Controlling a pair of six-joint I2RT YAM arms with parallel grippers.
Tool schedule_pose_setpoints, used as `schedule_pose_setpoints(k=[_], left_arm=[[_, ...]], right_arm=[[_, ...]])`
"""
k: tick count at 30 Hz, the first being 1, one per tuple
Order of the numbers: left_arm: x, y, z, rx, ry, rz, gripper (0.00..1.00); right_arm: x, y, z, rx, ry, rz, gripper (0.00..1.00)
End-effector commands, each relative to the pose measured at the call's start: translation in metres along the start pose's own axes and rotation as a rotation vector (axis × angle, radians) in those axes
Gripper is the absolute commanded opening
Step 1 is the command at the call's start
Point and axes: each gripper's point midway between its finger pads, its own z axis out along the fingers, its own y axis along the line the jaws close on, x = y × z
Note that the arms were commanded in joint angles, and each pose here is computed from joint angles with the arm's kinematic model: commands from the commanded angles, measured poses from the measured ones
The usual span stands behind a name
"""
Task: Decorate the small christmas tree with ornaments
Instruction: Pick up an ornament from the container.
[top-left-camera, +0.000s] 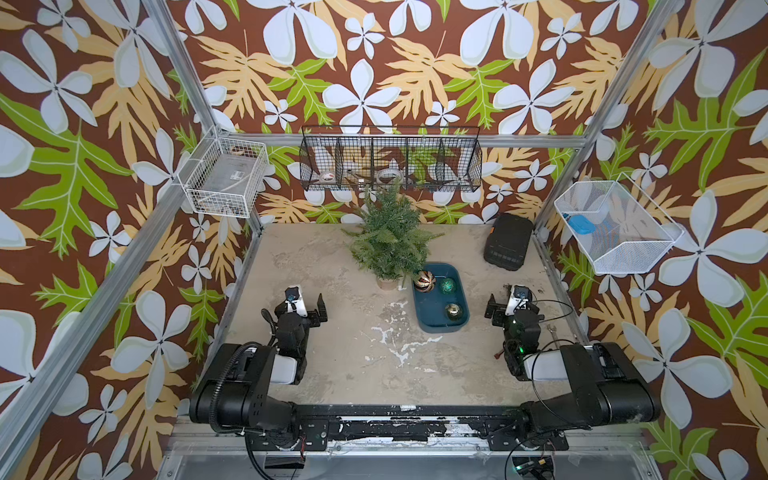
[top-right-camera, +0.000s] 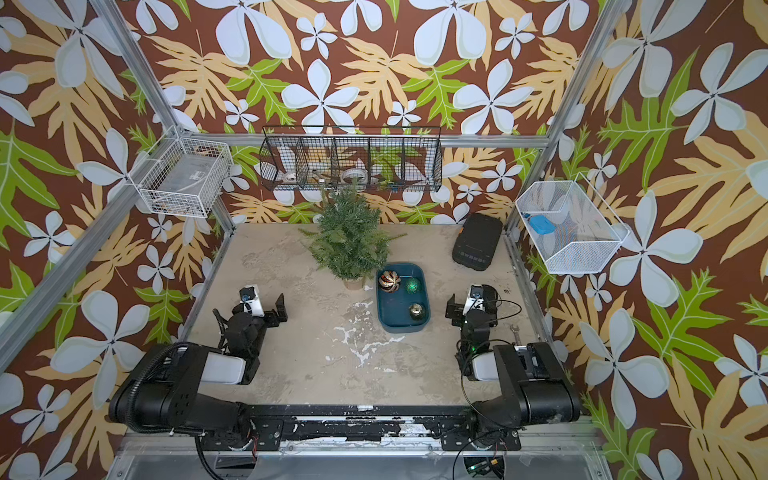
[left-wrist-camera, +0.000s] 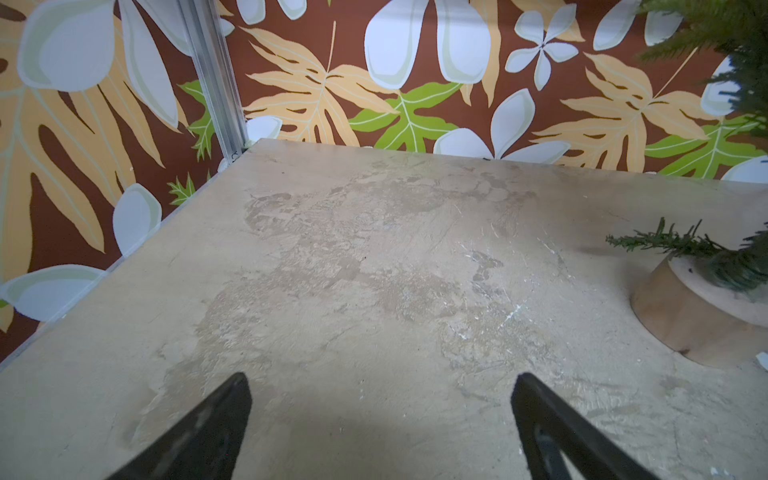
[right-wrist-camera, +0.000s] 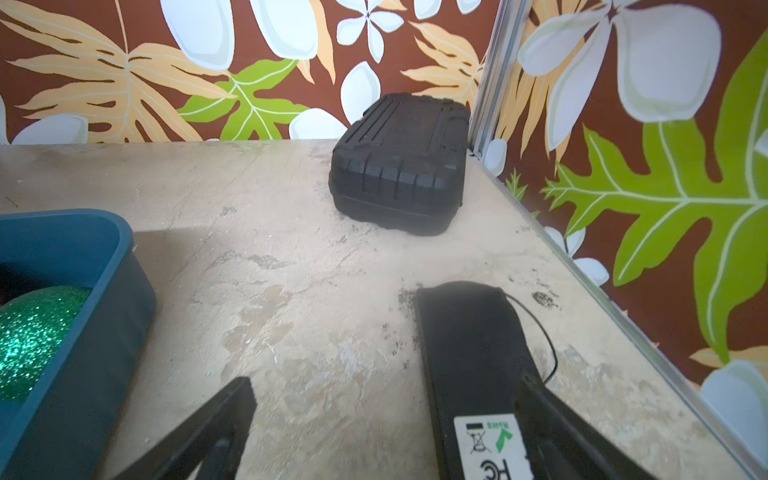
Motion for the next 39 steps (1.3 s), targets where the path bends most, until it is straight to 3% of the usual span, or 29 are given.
schedule_pose_setpoints(k=[1, 35, 39], left_arm=[[-0.026, -0.001, 0.000, -0.003, -0.102, -0.016, 1.00], [-0.026, -0.001, -0.001, 0.000, -0.104, -0.018, 1.00], [-0.038, 0.007, -0.001, -0.055, -0.111, -0.042, 1.00]], right_arm=[[-0.024, -0.003, 0.000, 0.026, -0.096, -0.002, 1.00], [-0.025, -0.004, 0.000, 0.026, -0.100, 0.000, 1.00], [-0.038, -0.008, -0.003, 0.063, -0.108, 0.003, 1.00]])
